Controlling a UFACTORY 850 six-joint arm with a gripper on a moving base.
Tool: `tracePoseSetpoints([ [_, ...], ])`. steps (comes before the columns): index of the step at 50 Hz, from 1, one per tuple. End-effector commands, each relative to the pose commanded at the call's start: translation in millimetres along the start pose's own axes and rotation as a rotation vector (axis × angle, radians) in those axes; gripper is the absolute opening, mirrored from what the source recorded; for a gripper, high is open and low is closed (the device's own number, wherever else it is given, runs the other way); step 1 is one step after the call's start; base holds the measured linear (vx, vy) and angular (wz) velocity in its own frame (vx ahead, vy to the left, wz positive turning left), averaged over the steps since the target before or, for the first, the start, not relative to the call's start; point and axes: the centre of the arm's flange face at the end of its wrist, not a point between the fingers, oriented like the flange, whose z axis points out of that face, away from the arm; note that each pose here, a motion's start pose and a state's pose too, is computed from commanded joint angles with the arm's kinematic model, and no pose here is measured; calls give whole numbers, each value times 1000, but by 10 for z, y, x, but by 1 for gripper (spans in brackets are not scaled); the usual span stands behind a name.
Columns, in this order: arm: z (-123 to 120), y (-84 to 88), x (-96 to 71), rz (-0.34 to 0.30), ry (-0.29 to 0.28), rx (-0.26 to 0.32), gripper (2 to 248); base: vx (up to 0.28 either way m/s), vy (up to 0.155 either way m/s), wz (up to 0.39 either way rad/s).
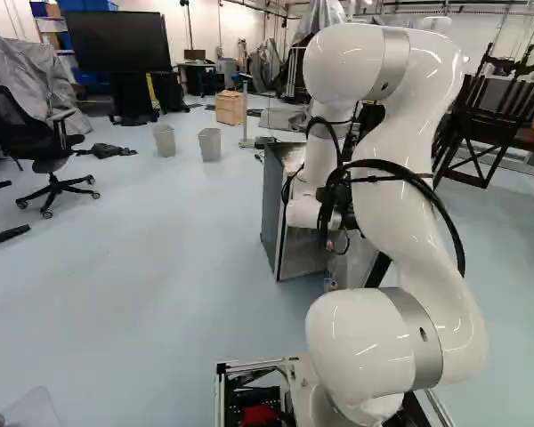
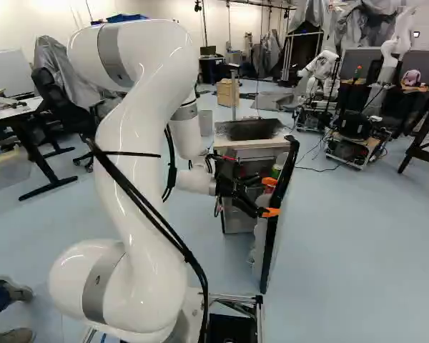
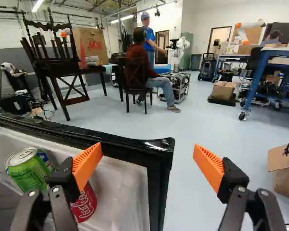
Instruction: Grab a drink from the fridge
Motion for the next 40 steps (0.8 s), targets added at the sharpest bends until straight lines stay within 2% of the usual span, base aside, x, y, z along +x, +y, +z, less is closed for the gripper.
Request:
tracePoseSetpoints([
  [40, 892, -275, 118, 110, 17, -196, 247, 0, 0, 0],
])
